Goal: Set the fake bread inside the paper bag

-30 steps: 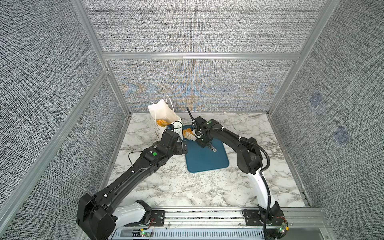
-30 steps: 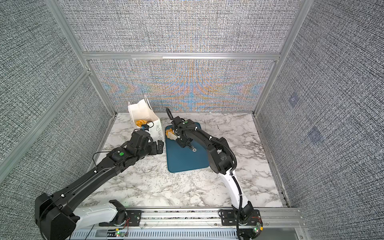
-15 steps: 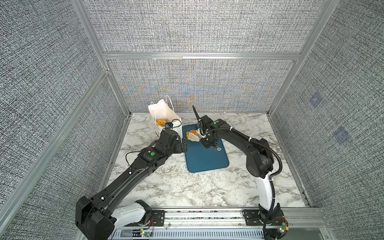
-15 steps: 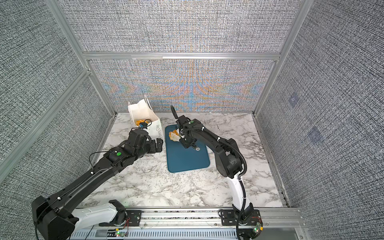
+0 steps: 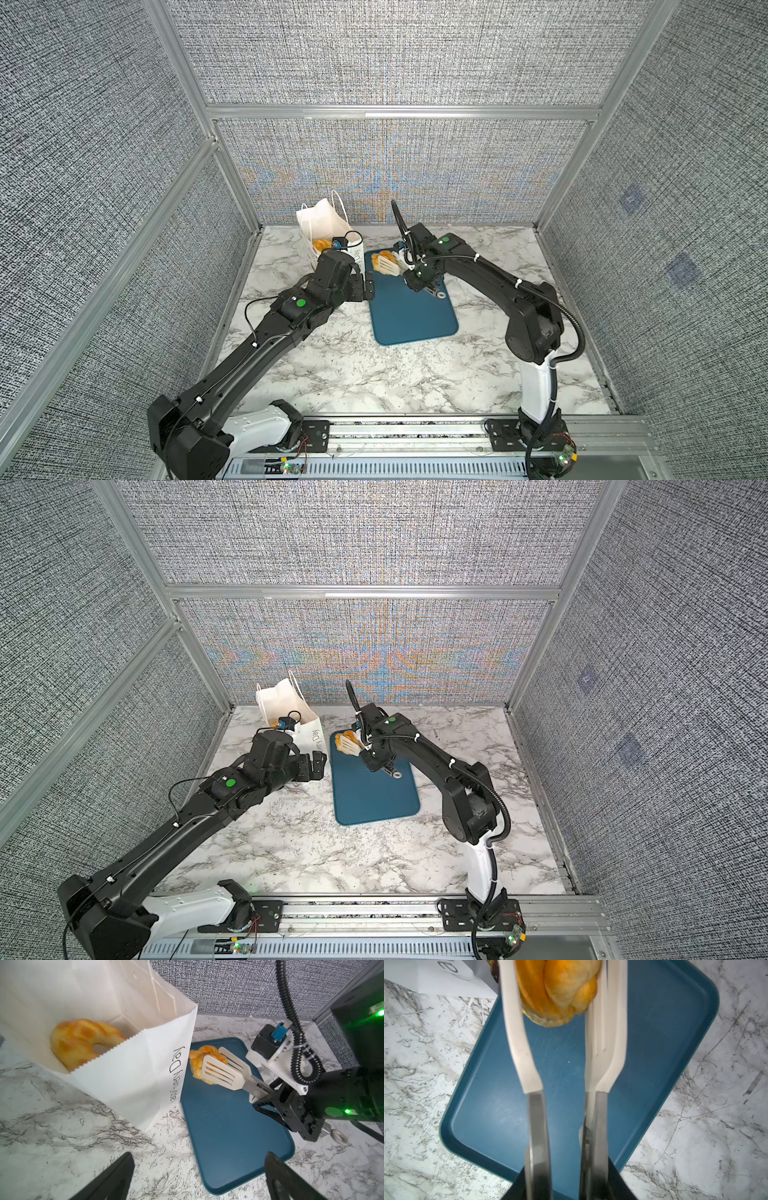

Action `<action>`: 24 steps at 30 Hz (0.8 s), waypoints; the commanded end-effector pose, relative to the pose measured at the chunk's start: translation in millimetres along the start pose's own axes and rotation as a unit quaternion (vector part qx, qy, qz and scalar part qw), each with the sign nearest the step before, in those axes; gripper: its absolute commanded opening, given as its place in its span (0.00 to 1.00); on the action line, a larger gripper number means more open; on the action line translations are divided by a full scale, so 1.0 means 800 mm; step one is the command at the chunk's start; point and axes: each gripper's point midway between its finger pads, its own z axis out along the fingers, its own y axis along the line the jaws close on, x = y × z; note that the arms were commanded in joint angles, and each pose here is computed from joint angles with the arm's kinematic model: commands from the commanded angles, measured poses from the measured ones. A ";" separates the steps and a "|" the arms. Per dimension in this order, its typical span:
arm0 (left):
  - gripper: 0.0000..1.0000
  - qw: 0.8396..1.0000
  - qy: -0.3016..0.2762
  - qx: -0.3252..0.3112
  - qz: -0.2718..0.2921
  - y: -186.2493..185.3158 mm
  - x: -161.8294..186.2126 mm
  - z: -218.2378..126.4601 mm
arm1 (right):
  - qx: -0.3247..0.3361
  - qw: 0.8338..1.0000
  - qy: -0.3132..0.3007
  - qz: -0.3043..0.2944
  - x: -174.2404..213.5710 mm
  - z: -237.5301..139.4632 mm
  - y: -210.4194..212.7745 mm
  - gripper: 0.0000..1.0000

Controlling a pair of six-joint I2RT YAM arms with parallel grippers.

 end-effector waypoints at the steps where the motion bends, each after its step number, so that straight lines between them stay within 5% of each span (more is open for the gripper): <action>1: 0.99 1.000 0.010 0.001 0.019 -0.002 -0.001 -0.003 | -0.004 1.000 -0.027 0.005 -0.014 -0.023 0.001 0.39; 24: 0.99 0.997 -0.048 -0.048 0.047 0.011 -0.081 -0.067 | -0.011 0.983 -0.184 0.007 -0.084 -0.159 -0.003 0.39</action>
